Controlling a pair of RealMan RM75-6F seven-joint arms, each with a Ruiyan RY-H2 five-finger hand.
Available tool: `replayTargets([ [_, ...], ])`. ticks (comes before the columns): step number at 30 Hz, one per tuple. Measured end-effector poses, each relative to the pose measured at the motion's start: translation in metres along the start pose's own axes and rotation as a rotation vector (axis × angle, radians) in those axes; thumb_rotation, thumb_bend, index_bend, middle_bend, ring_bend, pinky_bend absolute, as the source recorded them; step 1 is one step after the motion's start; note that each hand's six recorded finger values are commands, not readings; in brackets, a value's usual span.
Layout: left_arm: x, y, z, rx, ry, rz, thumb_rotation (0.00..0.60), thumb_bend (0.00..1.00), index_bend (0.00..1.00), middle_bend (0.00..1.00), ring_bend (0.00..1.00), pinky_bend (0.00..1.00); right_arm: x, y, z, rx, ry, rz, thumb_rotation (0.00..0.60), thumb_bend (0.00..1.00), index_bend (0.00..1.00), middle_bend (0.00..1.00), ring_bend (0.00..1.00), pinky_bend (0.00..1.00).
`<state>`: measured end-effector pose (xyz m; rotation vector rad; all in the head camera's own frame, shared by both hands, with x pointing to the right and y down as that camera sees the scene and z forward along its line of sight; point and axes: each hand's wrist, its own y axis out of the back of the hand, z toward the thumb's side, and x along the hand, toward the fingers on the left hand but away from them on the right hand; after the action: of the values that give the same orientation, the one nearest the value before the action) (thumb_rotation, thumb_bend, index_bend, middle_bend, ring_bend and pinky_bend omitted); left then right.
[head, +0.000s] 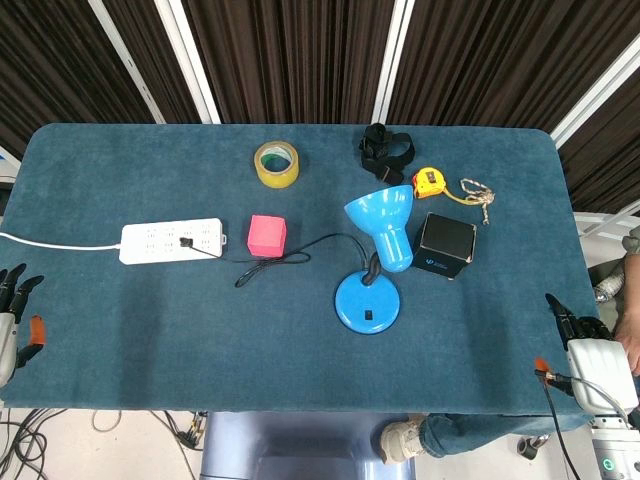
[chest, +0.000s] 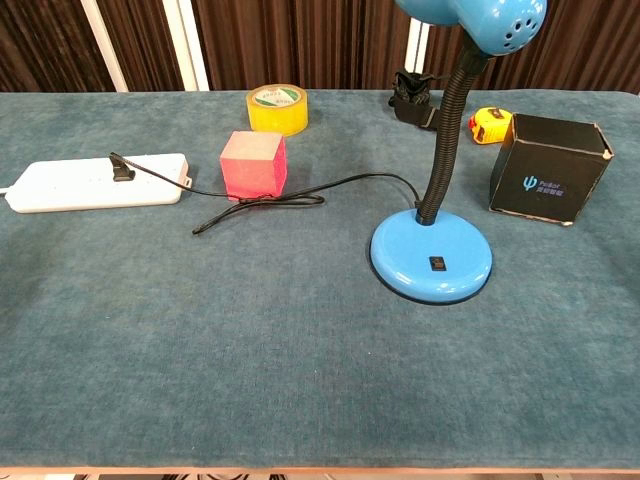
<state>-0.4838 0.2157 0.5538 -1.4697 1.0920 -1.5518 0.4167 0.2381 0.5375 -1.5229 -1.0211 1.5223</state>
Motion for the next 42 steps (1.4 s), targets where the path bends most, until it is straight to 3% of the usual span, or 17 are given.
replayTargets([
  [4,0.001,-0.001,0.001,-0.002,0.003,-0.003,0.600,0.63,0.17,0.03,0.00,0.02,-0.004,-0.002,0.007,0.009,0.033,0.045,0.600,0.53,0.10,0.66,0.75,0.46],
  [13,0.001,-0.002,0.001,-0.013,0.012,-0.009,0.600,0.63,0.17,0.03,0.00,0.02,-0.037,-0.011,0.046,0.124,0.146,0.148,0.600,0.73,0.12,0.76,0.83,0.59],
  [18,0.001,-0.003,0.001,-0.014,0.014,-0.012,0.600,0.63,0.17,0.03,0.00,0.02,-0.050,-0.033,0.078,0.139,0.205,0.237,0.600,0.75,0.12,0.77,0.83,0.65],
  [24,0.001,-0.004,0.001,-0.018,0.018,-0.015,0.600,0.63,0.17,0.03,0.00,0.02,-0.055,-0.060,0.116,0.109,0.259,0.293,0.600,0.75,0.12,0.77,0.83,0.71],
  [33,0.001,-0.004,0.001,-0.021,0.020,-0.020,0.600,0.63,0.17,0.03,0.00,0.02,-0.057,-0.086,0.161,0.082,0.317,0.321,0.600,0.75,0.12,0.77,0.83,0.77],
  [42,0.002,-0.005,0.003,-0.013,0.017,-0.022,0.600,0.63,0.17,0.03,0.00,0.02,-0.059,-0.098,0.181,0.078,0.338,0.346,0.600,0.75,0.12,0.77,0.83,0.83],
])
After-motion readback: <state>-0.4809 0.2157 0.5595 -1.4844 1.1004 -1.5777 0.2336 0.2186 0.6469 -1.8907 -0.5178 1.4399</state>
